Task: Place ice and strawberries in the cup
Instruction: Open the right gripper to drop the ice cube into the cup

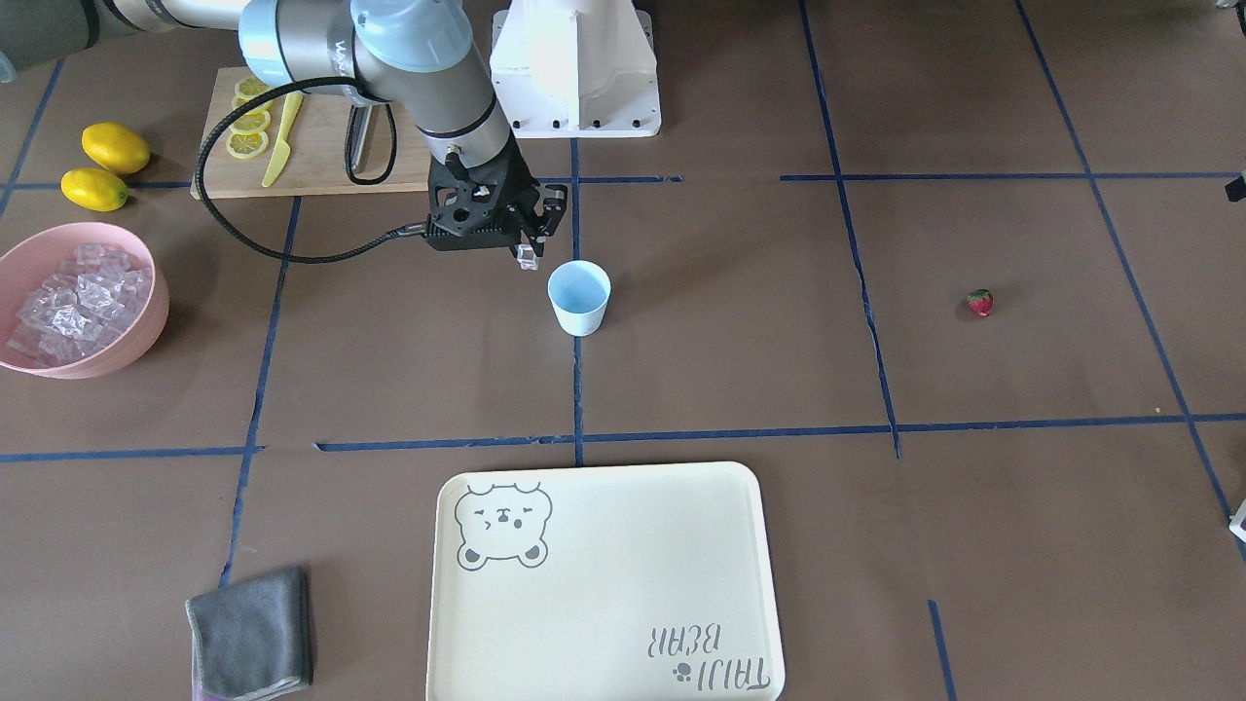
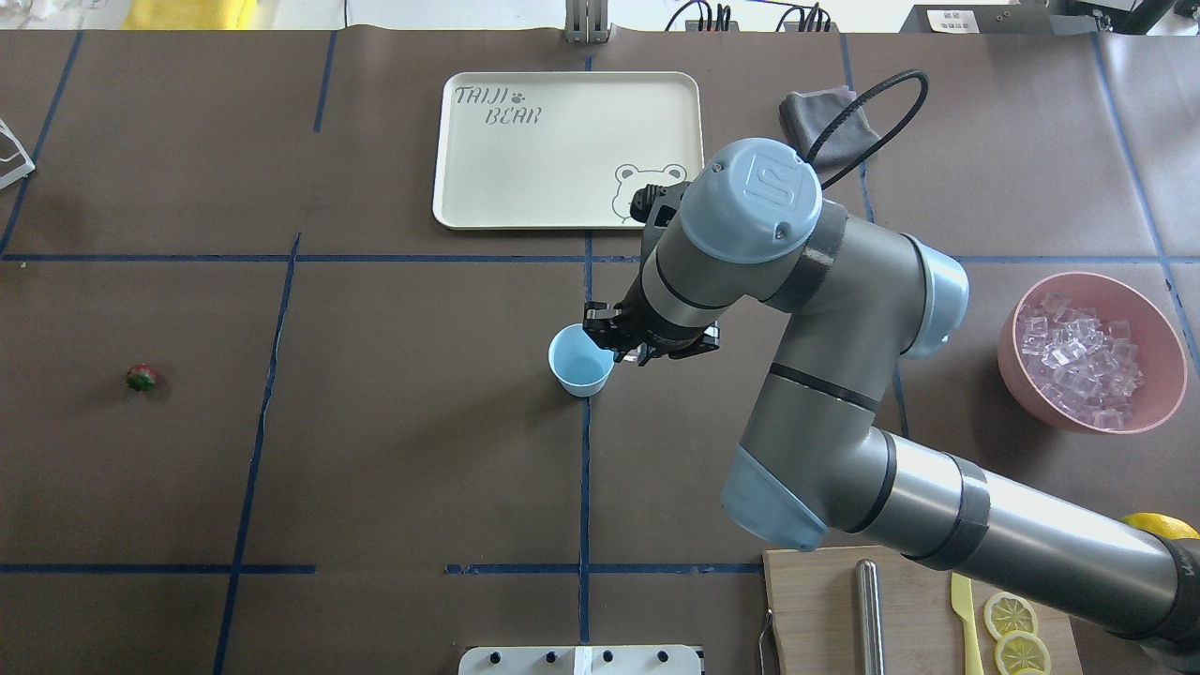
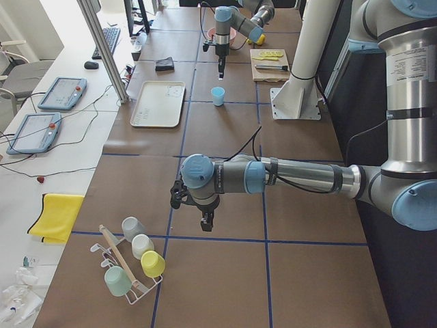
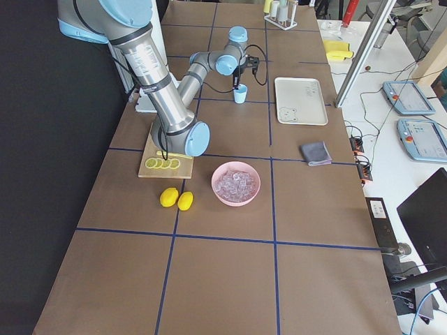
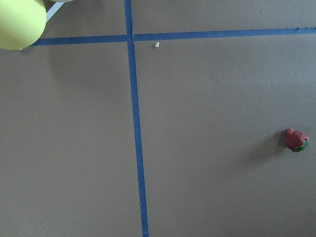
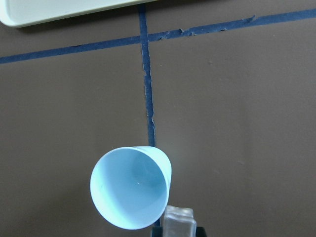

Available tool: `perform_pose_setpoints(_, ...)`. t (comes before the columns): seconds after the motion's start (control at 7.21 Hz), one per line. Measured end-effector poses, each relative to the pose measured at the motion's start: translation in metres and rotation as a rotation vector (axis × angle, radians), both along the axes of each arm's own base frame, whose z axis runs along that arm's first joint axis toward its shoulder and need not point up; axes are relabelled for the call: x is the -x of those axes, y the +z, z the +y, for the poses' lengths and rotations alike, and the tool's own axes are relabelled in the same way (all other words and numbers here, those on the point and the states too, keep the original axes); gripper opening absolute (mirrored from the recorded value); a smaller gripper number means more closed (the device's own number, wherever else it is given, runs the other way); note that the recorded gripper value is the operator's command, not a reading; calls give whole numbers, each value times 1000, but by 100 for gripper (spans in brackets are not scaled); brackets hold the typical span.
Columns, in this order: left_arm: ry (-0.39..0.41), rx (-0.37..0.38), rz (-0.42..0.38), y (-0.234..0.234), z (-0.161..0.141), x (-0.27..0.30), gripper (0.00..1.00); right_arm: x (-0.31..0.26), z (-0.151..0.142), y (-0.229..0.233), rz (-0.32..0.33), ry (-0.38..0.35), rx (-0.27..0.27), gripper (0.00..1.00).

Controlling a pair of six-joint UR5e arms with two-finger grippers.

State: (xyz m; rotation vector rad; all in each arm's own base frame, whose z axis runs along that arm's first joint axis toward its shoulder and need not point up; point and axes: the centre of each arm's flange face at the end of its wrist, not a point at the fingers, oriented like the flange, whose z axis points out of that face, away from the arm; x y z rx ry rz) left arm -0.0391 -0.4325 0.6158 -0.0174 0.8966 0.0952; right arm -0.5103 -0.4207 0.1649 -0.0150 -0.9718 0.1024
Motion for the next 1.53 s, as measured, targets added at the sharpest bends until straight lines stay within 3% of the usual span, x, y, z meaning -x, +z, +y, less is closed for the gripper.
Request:
perform_pose_setpoints(0.28, -1, 2, 1, 0, 0, 0, 100, 31, -13, -8, -8, 26, 4, 8)
perform_pose_setpoints(0.42, -2, 2, 1, 0, 0, 0, 100, 40, -17, -5, -14, 32, 4, 31)
perform_pose_setpoints(0.55, -2, 2, 0, 0, 0, 0, 100, 45, -18, -3, -19, 33, 3, 77)
perform_pose_setpoints(0.69, -2, 3, 0, 0, 0, 0, 100, 47, -17, -2, -21, 30, 2, 86)
perform_pose_setpoints(0.97, -1, 2, 0, 1, 0, 0, 100, 50, -15, -2, -21, 27, -2, 94)
perform_pose_setpoints(1.25, 1, 4, 0, 2, 0, 0, 100, 41, -15, -6, -34, 30, -8, 94)
perform_pose_setpoints(1.53, 1, 16, -1, 8, 1, 0, 100, -10, -29, 15, -39, 58, 15, 94)
